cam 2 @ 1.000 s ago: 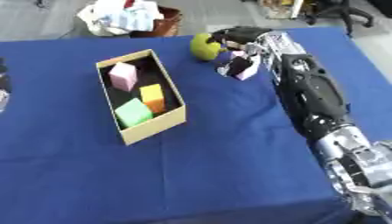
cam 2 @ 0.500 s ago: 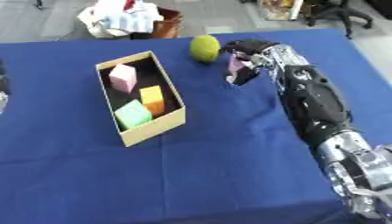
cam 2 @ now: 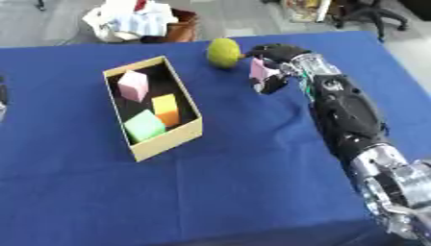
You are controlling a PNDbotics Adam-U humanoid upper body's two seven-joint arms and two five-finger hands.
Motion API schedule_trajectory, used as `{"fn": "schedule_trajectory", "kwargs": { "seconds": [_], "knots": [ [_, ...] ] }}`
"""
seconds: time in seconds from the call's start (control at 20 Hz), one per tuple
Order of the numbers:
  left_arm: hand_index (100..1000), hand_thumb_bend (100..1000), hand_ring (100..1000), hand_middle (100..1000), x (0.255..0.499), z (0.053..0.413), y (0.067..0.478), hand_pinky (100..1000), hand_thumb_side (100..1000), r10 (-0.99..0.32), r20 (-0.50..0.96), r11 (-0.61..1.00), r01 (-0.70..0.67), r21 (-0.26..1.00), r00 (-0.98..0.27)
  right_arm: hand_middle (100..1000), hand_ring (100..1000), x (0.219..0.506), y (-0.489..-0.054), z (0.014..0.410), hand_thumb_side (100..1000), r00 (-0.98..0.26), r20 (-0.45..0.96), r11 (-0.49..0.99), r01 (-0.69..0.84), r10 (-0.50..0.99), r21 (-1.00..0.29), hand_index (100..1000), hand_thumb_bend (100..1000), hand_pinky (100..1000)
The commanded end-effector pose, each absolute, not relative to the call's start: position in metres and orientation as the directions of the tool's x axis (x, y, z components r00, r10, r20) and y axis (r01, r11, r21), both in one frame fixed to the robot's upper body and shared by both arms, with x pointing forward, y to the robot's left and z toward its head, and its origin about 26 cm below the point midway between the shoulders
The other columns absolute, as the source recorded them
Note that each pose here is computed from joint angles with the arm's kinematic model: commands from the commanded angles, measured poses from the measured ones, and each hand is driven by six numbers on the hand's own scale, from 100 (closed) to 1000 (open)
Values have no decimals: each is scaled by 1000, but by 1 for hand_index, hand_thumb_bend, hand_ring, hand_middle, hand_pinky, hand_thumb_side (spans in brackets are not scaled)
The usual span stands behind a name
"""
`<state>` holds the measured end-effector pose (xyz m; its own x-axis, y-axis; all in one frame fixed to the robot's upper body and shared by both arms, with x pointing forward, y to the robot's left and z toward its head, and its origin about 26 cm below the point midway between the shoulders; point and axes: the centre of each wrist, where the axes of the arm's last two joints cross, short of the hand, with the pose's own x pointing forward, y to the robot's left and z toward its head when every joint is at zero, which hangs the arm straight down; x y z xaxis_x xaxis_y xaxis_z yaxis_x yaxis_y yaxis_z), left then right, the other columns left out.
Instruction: Pick up objects on the table and place them in the box.
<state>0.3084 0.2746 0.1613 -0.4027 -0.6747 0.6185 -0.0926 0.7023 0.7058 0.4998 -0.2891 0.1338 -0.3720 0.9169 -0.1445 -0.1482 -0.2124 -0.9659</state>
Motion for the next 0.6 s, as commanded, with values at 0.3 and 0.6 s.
{"fn": "schedule_trajectory", "kwargs": {
  "seconds": [0.3, 0.6],
  "knots": [
    [834, 143, 672, 700, 307, 170, 278, 796, 612, -691, 592, 688, -123, 716, -415, 916, 926, 501, -305, 144, 302, -302, -192, -238, -123, 934, -963, 949, 100, 821],
    [834, 140, 672, 700, 307, 170, 278, 796, 613, -690, 594, 689, -124, 714, -415, 824, 795, 500, -304, 140, 288, -303, -197, -245, -129, 932, -961, 881, 100, 695]
  ]
}}
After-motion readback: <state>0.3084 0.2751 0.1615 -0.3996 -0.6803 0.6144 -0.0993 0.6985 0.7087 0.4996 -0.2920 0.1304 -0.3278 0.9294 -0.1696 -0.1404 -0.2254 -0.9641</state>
